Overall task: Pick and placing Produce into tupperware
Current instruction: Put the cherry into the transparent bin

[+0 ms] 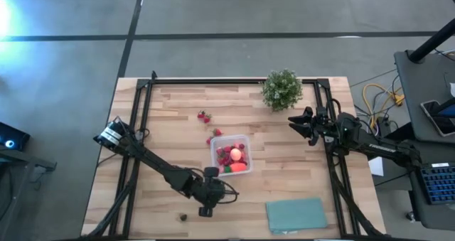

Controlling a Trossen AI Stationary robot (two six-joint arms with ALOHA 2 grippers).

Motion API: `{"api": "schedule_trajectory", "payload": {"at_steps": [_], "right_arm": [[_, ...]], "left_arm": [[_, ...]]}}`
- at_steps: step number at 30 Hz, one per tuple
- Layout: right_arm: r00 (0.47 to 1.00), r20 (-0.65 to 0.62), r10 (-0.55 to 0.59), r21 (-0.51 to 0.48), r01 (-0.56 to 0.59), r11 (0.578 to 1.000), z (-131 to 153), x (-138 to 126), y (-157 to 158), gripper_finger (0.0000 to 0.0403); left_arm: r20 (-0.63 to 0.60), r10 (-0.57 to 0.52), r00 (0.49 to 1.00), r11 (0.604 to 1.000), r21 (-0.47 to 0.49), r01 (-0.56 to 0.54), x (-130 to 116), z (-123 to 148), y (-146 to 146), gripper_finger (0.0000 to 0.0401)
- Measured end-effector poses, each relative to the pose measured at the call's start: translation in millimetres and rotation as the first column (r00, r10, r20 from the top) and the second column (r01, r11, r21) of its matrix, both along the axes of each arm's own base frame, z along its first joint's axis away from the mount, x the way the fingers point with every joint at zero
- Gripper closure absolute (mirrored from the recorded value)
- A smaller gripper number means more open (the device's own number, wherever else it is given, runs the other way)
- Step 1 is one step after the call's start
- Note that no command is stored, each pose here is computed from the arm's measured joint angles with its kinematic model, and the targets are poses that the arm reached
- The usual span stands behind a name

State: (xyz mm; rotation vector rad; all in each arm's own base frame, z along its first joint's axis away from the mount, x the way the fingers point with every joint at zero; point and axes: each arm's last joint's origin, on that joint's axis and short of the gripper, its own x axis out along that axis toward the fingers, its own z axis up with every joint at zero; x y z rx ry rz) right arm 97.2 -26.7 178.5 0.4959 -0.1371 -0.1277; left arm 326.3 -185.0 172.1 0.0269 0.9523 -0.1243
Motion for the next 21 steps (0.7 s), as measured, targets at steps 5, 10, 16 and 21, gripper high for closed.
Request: {"api": "schedule_trajectory", "payload": {"at_steps": [5,10,16,21], "right_arm": [[1.000,0.000,0.000,0.000,0.000,1.000,0,0,0,0.0225],[1.000,0.000,0.000,0.000,0.000,1.000,0,0,0,0.0225],[1.000,0.000,0.000,0.000,0.000,1.000,0,0,0,0.0225],[1.000,-0.002,0.000,0.001,0.000,1.000,0,0,0,0.0225]], "left_arm": [[0.017,-0.035,0.999,0.999,0.010,0.035,0,5,-7,0.0238],[-0.008,-0.049,0.999,0.997,0.062,0.049,1,-6,-6,0.0238],[-0.032,-0.046,0.998,0.995,0.084,0.049,4,-20,-7,0.0238],[-0.007,-0.019,1.000,0.994,0.107,0.019,10,-19,-9,0.0238]]}}
